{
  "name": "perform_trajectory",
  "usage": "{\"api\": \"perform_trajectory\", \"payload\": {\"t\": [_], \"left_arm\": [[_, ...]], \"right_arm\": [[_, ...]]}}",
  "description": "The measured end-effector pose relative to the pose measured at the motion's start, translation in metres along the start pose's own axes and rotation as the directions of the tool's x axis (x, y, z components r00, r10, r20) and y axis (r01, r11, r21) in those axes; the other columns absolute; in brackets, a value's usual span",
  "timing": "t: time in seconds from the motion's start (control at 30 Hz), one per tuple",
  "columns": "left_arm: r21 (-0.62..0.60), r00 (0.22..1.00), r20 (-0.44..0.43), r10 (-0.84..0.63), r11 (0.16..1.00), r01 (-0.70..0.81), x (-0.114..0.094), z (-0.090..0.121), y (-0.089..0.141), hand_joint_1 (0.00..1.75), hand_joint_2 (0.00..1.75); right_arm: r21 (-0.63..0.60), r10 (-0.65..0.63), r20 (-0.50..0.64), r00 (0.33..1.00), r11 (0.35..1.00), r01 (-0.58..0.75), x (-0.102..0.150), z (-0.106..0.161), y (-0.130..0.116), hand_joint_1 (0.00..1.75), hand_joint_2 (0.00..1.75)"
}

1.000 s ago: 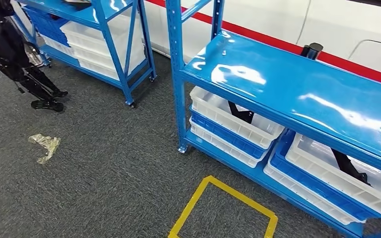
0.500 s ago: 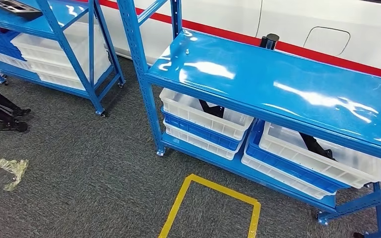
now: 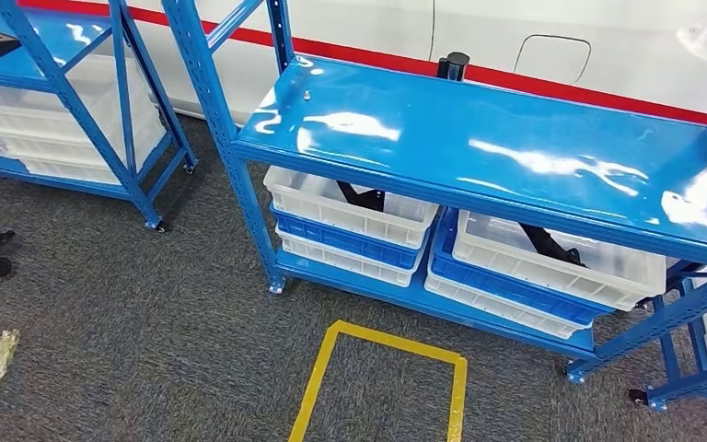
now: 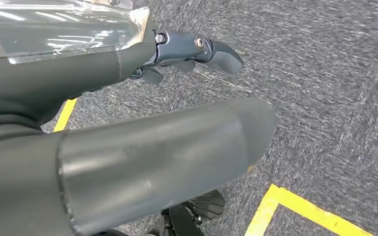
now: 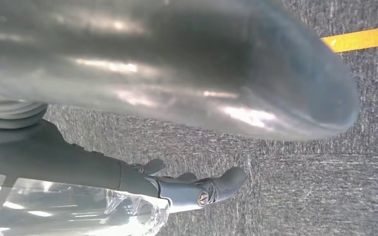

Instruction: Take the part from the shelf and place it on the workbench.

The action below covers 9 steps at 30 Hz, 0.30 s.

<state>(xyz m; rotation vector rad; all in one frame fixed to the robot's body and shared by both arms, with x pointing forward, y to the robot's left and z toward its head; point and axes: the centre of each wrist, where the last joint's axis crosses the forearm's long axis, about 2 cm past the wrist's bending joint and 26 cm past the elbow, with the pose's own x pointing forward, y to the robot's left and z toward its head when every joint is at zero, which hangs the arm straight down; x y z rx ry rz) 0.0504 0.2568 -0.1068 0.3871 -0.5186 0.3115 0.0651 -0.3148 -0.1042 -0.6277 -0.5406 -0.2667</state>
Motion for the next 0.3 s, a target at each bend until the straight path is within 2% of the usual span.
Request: {"api": "perform_trajectory", "payload": {"t": [0.3], "left_arm": [[0.009, 1.0, -0.007, 0.01, 1.0, -0.01, -0.0008, -0.0002, 0.0014, 0.0, 0.0]], "right_arm": [[0.018, -0.001, -0.002, 1.0, 1.0, 0.001, 0.0009, 0.0, 0.0012, 0.0, 0.0]]}}
